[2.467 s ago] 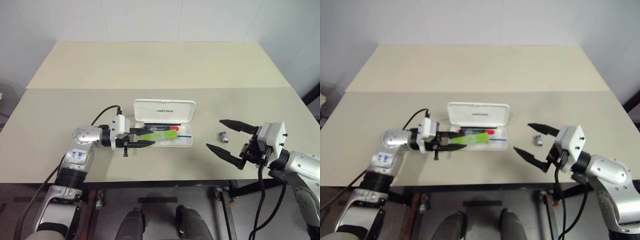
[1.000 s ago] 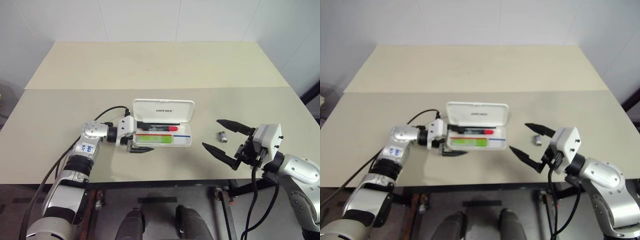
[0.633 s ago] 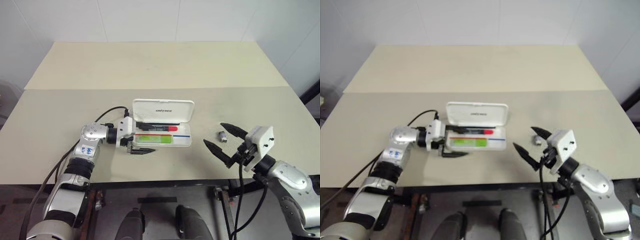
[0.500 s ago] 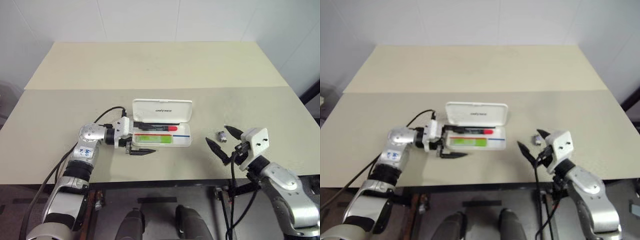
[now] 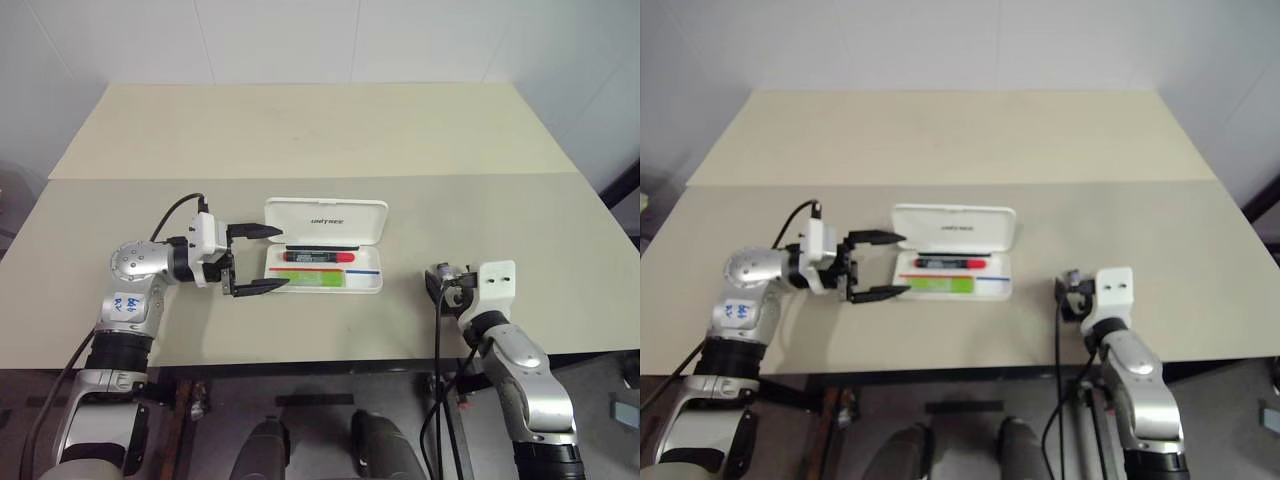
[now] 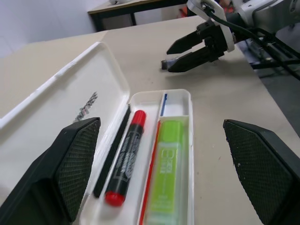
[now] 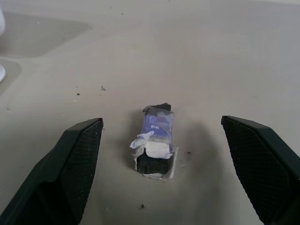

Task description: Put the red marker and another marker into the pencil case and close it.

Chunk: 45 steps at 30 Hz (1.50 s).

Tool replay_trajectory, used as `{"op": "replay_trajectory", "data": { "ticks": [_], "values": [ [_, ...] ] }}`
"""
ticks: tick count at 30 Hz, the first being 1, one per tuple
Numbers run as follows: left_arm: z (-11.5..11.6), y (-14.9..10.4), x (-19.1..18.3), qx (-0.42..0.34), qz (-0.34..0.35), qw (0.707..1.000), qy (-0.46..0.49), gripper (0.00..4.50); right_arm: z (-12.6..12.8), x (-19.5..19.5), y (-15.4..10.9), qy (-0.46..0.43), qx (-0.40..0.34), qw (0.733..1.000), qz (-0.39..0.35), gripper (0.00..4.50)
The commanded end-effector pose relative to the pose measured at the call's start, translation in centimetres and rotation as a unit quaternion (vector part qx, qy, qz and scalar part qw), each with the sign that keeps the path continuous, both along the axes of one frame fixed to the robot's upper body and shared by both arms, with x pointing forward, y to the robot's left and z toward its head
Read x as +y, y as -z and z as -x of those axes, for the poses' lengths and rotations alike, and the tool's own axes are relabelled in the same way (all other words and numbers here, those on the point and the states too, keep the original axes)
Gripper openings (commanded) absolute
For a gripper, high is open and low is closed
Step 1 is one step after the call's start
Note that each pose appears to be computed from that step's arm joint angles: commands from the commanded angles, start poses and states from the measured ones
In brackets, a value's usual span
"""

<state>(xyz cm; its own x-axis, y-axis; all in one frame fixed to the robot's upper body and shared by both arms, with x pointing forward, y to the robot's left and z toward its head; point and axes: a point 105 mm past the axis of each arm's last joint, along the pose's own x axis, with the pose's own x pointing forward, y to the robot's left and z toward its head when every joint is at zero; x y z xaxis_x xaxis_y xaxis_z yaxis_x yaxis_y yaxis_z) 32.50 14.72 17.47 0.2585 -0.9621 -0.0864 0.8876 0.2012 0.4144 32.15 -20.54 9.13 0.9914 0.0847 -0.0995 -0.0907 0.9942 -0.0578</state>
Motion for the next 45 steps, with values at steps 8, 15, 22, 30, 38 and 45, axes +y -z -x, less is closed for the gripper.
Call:
{"op": "replay_trajectory", "data": {
  "ticks": [8,15,22,30,38,45],
  "values": [
    [0.6,-2.1,1.8,-0.034,0.004,0.999,-0.025,4.5,-1.0,1.1,0.6,-0.017,0.011,1.0,-0.005,2.24],
    [1.1,-1.7,1.7,-0.027,-0.001,0.999,-0.022,4.5,-1.3,1.8,-0.1,-0.039,0.006,0.999,0.006,0.41],
    [1.2,-1.4,1.3,-0.02,0.0,1.0,-0.014,4.5,-0.9,5.0,-3.7,-0.23,-0.055,0.971,0.039,0.41],
    [1.1,-0.4,0.6,-0.003,0.002,1.0,-0.004,4.5,-0.1,8.9,-5.5,-0.477,-0.053,0.867,0.132,0.41],
    [1.0,-0.4,-0.2,-0.002,0.006,1.0,0.005,4.5,-1.0,12.0,-5.0,-0.57,-0.038,0.809,0.139,0.41],
    [1.3,-0.3,-0.3,-0.001,0.007,1.0,0.004,4.5,-1.9,12.9,-4.5,-0.583,-0.036,0.799,0.142,0.41]
  ]
}}
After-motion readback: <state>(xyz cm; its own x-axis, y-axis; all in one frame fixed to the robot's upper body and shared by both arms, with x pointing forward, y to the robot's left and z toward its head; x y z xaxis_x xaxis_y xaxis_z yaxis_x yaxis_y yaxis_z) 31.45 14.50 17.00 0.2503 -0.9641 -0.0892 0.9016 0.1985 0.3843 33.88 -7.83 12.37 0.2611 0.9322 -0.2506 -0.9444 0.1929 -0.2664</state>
